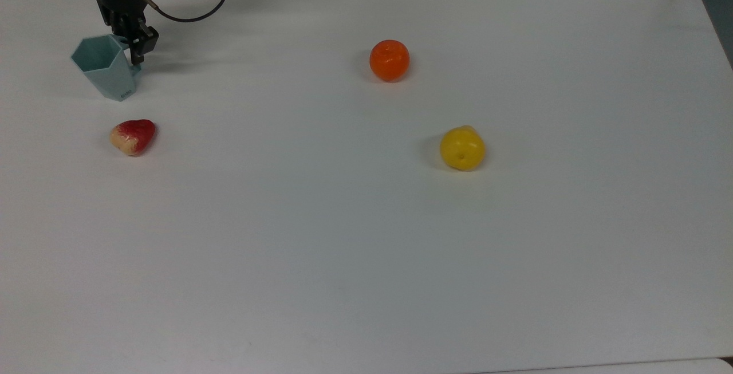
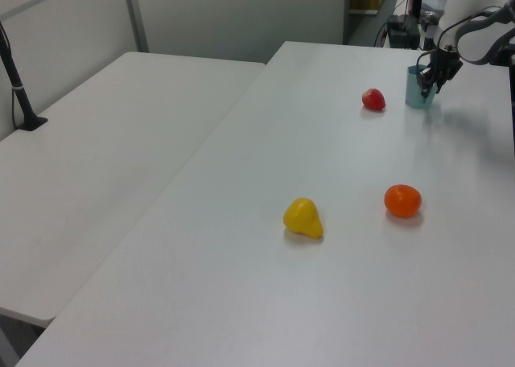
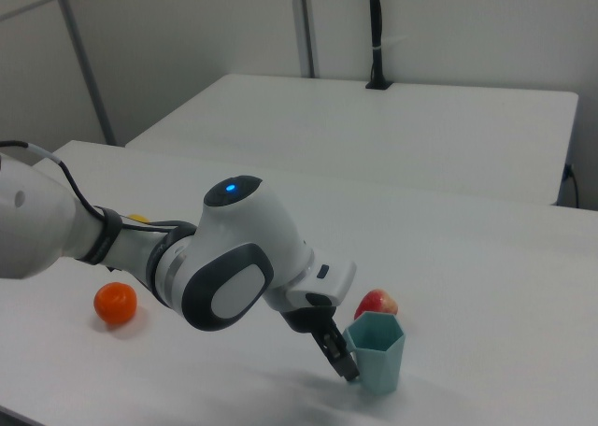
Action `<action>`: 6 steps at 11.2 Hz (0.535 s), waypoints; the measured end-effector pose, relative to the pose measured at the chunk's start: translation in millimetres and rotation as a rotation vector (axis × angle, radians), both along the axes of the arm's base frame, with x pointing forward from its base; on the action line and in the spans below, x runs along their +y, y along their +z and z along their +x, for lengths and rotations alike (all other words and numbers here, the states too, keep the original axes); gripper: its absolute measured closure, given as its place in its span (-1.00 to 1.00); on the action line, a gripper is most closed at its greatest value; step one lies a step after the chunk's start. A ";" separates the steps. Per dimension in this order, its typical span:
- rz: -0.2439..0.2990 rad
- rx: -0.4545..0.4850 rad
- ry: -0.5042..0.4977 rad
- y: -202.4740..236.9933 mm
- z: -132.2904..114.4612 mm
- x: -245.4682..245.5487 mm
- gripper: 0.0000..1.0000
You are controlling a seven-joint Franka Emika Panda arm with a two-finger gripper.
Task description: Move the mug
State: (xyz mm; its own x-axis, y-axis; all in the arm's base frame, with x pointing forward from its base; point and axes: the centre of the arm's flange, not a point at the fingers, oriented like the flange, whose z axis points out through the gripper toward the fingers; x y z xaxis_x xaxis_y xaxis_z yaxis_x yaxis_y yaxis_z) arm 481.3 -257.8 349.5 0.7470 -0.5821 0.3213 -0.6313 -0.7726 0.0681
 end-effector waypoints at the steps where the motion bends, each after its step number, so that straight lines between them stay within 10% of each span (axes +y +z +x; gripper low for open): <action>1: 0.000 -0.001 0.000 0.3 0.1 -0.2 -0.18; 6: -0.007 0.008 -0.014 27.8 1.9 -3.5 -0.82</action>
